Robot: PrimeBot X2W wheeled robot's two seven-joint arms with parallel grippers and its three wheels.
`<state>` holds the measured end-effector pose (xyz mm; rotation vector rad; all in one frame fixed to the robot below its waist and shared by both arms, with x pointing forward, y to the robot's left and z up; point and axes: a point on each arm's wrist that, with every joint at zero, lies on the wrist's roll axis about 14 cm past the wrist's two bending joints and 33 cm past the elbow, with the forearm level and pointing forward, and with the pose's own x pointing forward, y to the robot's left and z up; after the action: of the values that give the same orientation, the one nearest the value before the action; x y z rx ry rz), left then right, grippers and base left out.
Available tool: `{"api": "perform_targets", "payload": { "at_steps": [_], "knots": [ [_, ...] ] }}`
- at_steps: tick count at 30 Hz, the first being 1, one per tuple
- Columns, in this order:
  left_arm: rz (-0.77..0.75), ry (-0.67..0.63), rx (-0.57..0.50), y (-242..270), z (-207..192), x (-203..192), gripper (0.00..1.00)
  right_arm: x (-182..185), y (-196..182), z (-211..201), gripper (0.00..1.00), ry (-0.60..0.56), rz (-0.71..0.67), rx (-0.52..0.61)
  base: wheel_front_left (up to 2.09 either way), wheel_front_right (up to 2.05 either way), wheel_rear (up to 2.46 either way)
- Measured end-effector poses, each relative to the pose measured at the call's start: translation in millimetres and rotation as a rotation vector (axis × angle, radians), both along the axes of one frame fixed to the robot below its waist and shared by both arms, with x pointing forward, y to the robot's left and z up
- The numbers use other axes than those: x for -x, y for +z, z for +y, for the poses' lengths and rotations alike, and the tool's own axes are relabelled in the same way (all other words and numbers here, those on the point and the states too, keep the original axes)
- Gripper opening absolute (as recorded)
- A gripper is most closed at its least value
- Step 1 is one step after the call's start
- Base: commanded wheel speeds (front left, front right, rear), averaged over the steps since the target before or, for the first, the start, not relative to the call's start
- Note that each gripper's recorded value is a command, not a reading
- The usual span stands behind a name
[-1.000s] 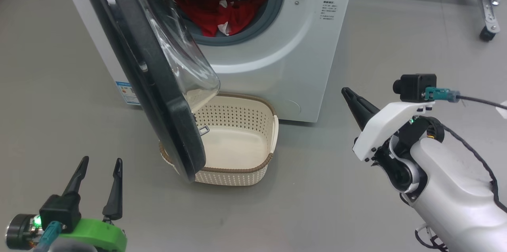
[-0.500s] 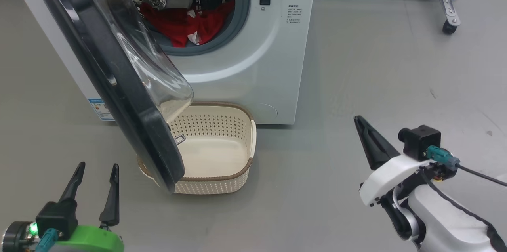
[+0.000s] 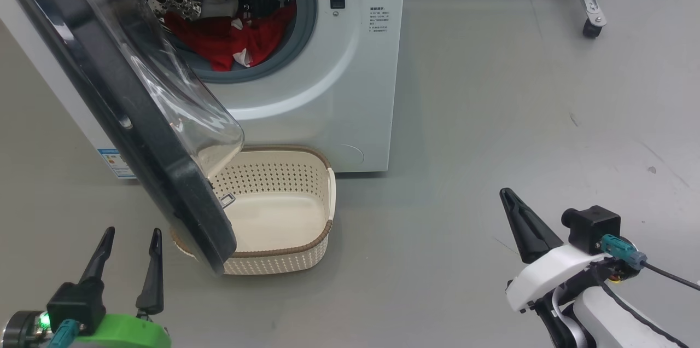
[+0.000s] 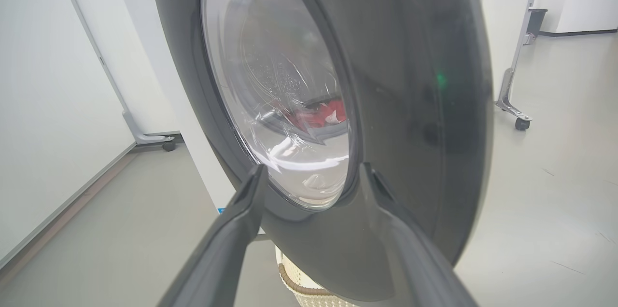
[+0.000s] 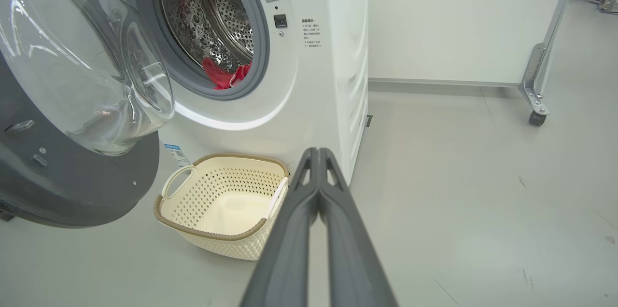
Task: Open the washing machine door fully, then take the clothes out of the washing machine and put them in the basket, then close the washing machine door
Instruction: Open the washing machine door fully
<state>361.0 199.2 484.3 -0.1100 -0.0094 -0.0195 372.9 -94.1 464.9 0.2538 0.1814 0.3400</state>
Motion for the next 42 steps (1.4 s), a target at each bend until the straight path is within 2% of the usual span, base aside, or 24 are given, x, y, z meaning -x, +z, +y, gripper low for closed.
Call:
{"api": "perform_targets", "payload": {
  "at_steps": [2, 3, 4, 5, 13, 18, 42],
  "knots": [
    [0.000, -0.003, 0.001, -0.1, -1.3, -1.0, 1.00, -2.6, 7.2, -5.1, 0.00, -0.026, -0.028, 0.002, 0.00, 0.00, 0.00],
    [0.000, -0.005, 0.002, -0.1, -2.1, -1.3, 1.00, -4.0, 11.7, -7.5, 0.29, -0.036, -0.045, 0.002, 0.00, 0.00, 0.00],
    [0.000, -0.005, 0.002, -0.1, -2.1, -1.3, 1.00, -4.0, 11.7, -7.5, 0.87, -0.036, -0.045, 0.002, 0.00, 0.00, 0.00],
    [0.001, -0.006, 0.002, -0.3, -2.6, -1.5, 1.00, -5.0, 15.3, -9.9, 1.00, -0.044, -0.061, 0.007, 0.00, 0.00, 0.00],
    [0.006, -0.012, 0.003, -2.2, -4.5, -3.0, 1.00, -4.6, 25.0, -39.1, 1.00, -0.180, -0.111, -0.003, 0.00, 0.00, 0.00],
    [0.009, -0.019, 0.000, -3.4, -7.8, -3.6, 1.00, 1.4, 28.7, -40.4, 1.00, -0.184, -0.145, 0.037, 0.00, 0.00, 0.00],
    [0.021, -0.011, 0.009, -7.2, -7.5, 1.6, 1.00, 22.0, 25.4, -31.9, 1.00, -0.222, -0.144, 0.017, 0.00, 0.00, 0.00]
  ]
}}
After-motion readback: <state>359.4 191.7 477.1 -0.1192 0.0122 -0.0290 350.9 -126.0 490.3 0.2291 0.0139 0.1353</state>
